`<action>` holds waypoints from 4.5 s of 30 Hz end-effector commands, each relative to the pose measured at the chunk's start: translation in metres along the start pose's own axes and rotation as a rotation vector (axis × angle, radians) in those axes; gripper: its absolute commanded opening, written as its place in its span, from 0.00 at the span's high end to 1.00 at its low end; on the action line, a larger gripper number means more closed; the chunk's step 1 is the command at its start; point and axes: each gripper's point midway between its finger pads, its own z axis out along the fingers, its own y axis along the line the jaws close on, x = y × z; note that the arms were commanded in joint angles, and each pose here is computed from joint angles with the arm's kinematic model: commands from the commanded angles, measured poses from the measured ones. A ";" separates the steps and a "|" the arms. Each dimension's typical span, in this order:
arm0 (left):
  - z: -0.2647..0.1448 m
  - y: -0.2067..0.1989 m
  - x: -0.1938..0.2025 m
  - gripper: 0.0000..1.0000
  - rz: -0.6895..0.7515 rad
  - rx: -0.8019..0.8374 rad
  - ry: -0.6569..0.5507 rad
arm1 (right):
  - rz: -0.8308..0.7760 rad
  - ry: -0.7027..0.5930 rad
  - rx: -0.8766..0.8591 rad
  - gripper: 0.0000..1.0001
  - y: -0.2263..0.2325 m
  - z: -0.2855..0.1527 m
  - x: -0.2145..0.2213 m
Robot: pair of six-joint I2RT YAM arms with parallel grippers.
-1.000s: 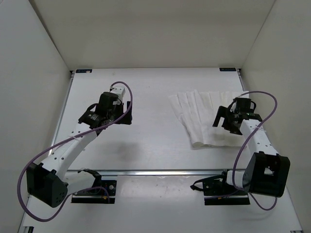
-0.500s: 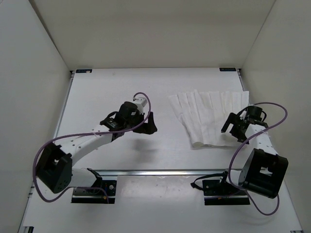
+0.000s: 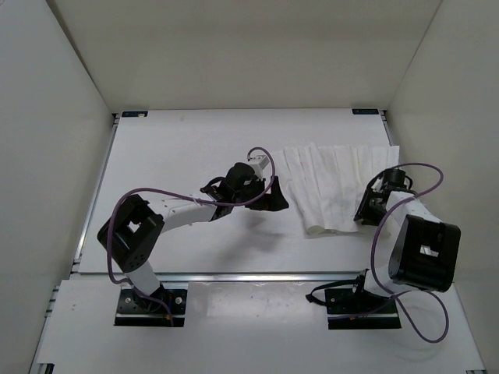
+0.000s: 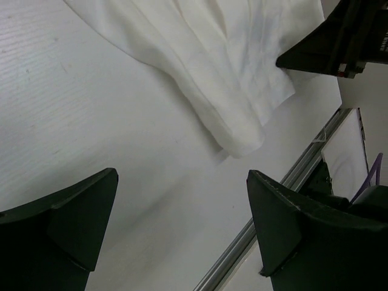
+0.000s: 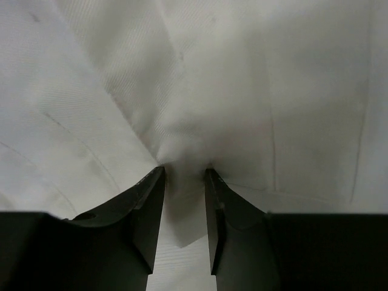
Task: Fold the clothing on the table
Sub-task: Move the skirt to the center of the board, then fold the skirt
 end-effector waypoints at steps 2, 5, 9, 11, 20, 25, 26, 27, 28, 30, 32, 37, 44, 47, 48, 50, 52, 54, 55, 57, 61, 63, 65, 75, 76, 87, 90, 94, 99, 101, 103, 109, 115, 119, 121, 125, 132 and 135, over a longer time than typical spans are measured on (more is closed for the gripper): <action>0.002 -0.020 -0.024 0.01 -0.013 0.052 -0.072 | -0.065 0.094 -0.067 0.72 0.032 0.019 0.014; 0.001 -0.021 -0.025 0.01 -0.013 0.056 -0.077 | -0.100 0.105 -0.103 0.74 0.053 0.021 0.015; -0.002 -0.012 -0.023 0.01 -0.018 0.025 -0.076 | -0.165 0.116 -0.150 0.74 0.087 0.020 0.015; -0.003 -0.004 -0.026 0.02 -0.018 0.004 -0.081 | -0.184 0.107 -0.174 0.74 0.104 0.019 0.010; 0.011 0.043 -0.036 0.01 -0.007 -0.176 -0.075 | -0.274 0.159 -0.236 0.73 0.148 0.020 0.029; 0.021 0.071 -0.035 0.02 -0.010 -0.266 -0.048 | -0.259 0.123 -0.266 0.61 0.146 0.002 0.024; 0.022 0.073 -0.035 0.03 -0.010 -0.269 -0.039 | -0.256 0.120 -0.275 0.57 0.147 -0.001 0.023; 0.024 0.076 -0.031 0.02 -0.009 -0.276 -0.027 | -0.252 0.103 -0.294 0.47 0.150 -0.008 0.022; 0.025 0.075 -0.032 0.04 -0.015 -0.261 -0.027 | -0.240 0.083 -0.299 0.39 0.147 -0.015 0.020; 0.029 0.071 -0.024 0.07 -0.023 -0.237 -0.012 | -0.212 0.053 -0.336 0.32 0.144 -0.027 0.016; 0.030 0.070 -0.019 0.12 -0.031 -0.231 -0.001 | -0.155 -0.005 -0.347 0.31 0.134 -0.040 0.009; 0.035 0.067 -0.009 0.19 -0.049 -0.210 0.029 | -0.027 -0.054 -0.237 0.29 0.078 -0.046 0.008; 0.046 0.061 0.000 0.55 -0.064 -0.186 0.067 | 0.100 0.057 -0.166 0.31 0.055 -0.024 0.049; 0.046 0.063 -0.004 0.82 -0.080 -0.176 0.066 | 0.102 0.060 -0.169 0.32 0.055 -0.018 0.056; 0.047 0.063 -0.003 0.94 -0.073 -0.182 0.068 | 0.107 0.064 -0.172 0.33 0.055 -0.017 0.058; 0.046 0.064 -0.003 1.00 -0.069 -0.191 0.074 | 0.102 0.065 -0.179 0.39 0.056 -0.012 0.059; 0.044 0.064 -0.002 1.00 -0.073 -0.195 0.076 | 0.098 0.055 -0.178 0.42 0.058 -0.012 0.055; 0.041 0.066 -0.002 1.00 -0.072 -0.197 0.073 | 0.085 0.051 -0.183 0.43 0.062 -0.009 0.052; 0.040 0.068 0.002 1.00 -0.073 -0.205 0.083 | 0.080 0.049 -0.183 0.44 0.063 -0.008 0.050; 0.036 0.071 0.002 1.00 -0.077 -0.214 0.075 | 0.075 0.045 -0.174 0.45 0.064 -0.005 0.048; 0.023 0.079 0.000 1.00 -0.085 -0.229 0.059 | 0.073 0.051 -0.185 0.52 0.068 -0.001 0.049; 0.016 0.082 -0.001 1.00 -0.084 -0.240 0.049 | 0.073 0.050 -0.180 0.60 0.068 0.002 0.049; 0.009 0.091 -0.001 1.00 -0.094 -0.264 0.039 | 0.060 0.041 -0.166 0.62 0.067 0.001 0.046; -0.011 0.106 0.008 1.00 -0.112 -0.292 0.046 | 0.011 0.040 -0.163 0.77 0.076 0.013 0.034; -0.013 0.108 0.007 1.00 -0.113 -0.296 0.044 | 0.006 0.044 -0.163 0.75 0.077 0.014 0.034; -0.016 0.111 0.009 1.00 -0.114 -0.290 0.052 | -0.084 0.048 -0.205 0.47 0.099 0.024 0.025; -0.017 0.111 0.010 1.00 -0.123 -0.291 0.050 | -0.081 0.037 -0.226 0.58 0.104 0.022 0.021; -0.017 0.111 0.009 1.00 -0.122 -0.296 0.049 | -0.078 0.063 -0.245 0.73 0.109 0.023 0.028; -0.025 0.117 0.005 1.00 -0.128 -0.324 0.029 | -0.087 0.054 -0.301 1.00 0.117 0.019 0.029; -0.035 0.123 0.003 1.00 -0.148 -0.339 0.009 | -0.121 0.047 -0.334 1.00 0.129 0.014 0.036; -0.052 0.137 0.009 1.00 -0.168 -0.382 0.003 | -0.140 0.018 -0.366 1.00 0.137 0.006 0.033; -0.115 0.157 0.007 1.00 -0.169 -0.480 -0.096 | -0.212 -0.026 -0.499 1.00 0.171 -0.018 0.023; -0.136 0.171 0.022 1.00 -0.199 -0.519 -0.088 | -0.298 0.006 -0.574 1.00 0.208 -0.022 0.047; -0.131 0.176 -0.004 1.00 -0.222 -0.482 -0.078 | -0.316 0.066 -0.586 1.00 0.222 -0.014 0.033; -0.123 0.180 -0.036 1.00 -0.194 -0.473 -0.067 | -0.363 -0.039 -0.599 1.00 0.246 -0.032 -0.027; -0.123 0.152 -0.174 1.00 -0.013 -0.534 -0.173 | -0.431 -0.324 -0.612 1.00 0.288 -0.112 -0.153; -0.214 0.026 -0.370 1.00 0.195 -0.438 -0.691 | -0.406 -0.750 -0.588 1.00 0.274 -0.262 -0.258; -0.208 0.038 -0.352 1.00 0.195 -0.453 -0.675 | -0.353 -0.734 -0.558 1.00 0.232 -0.233 -0.244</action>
